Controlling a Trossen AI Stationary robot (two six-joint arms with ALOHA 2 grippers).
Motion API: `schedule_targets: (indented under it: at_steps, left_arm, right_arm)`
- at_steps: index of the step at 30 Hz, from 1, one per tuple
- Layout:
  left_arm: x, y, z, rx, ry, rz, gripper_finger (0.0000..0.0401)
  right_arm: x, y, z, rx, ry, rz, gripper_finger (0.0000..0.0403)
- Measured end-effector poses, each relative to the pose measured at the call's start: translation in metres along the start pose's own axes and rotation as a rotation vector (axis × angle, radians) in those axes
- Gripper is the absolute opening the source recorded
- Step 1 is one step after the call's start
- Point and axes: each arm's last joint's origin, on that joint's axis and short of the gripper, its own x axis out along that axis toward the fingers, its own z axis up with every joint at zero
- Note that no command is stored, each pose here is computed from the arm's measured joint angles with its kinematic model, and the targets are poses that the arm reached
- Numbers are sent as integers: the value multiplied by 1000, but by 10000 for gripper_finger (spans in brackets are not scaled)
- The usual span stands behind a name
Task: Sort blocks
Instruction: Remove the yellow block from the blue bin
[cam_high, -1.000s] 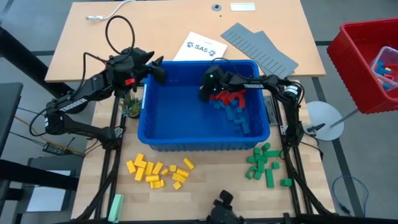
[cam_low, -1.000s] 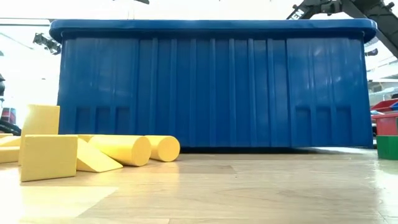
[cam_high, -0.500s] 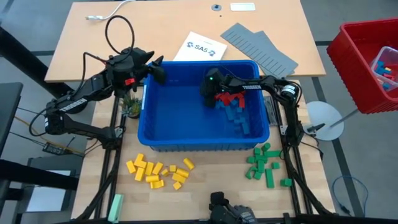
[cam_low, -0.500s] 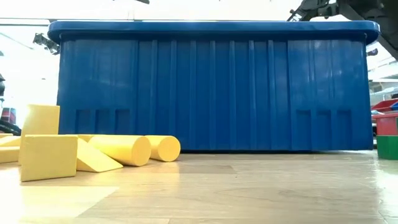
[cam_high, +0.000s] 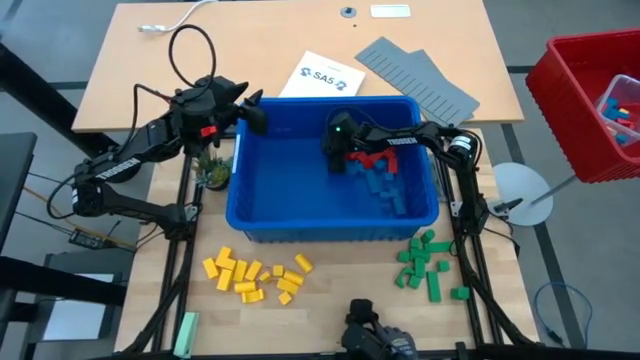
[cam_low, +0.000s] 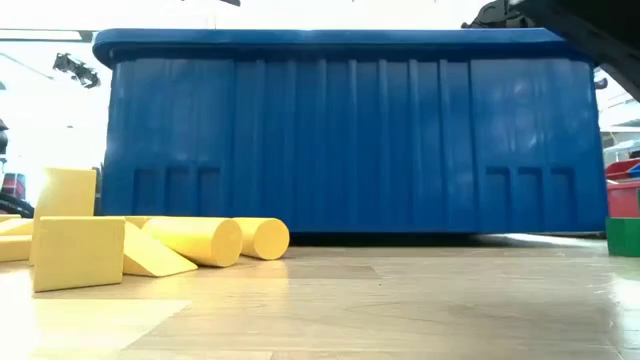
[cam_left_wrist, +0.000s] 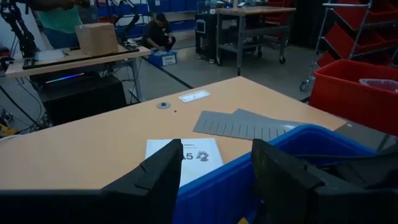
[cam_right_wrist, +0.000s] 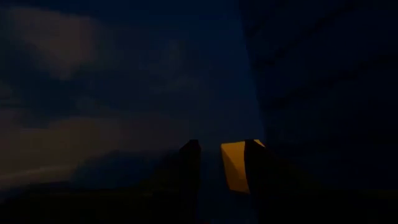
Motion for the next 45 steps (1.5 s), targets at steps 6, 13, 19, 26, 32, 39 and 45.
schedule_targets:
  at_steps: [6,13,19,26,32,39,45]
  left_arm:
    - [0,0,0,0,0,0,202]
    - [0,0,0,0,0,0,202]
    - [0,0,1,-5,-6,-1,202]
    - [0,0,2,-11,-13,-2,202]
    - [0,0,1,-11,-13,-2,202]
    - [0,0,2,-11,-13,-2,203]
    - [0,0,2,-11,-13,-2,203]
  right_arm:
    - [0,2,-5,99,85,-32,112]
    - [-17,9,5,178,109,-18,112]
    - [-59,-1,24,307,71,-66,112]
    - [-90,-19,30,789,1,-98,112]
    - [-63,-10,18,974,71,-77,112]
    - [-25,-3,6,1062,64,-80,112]
    - [-17,-6,-1,1104,72,-96,132]
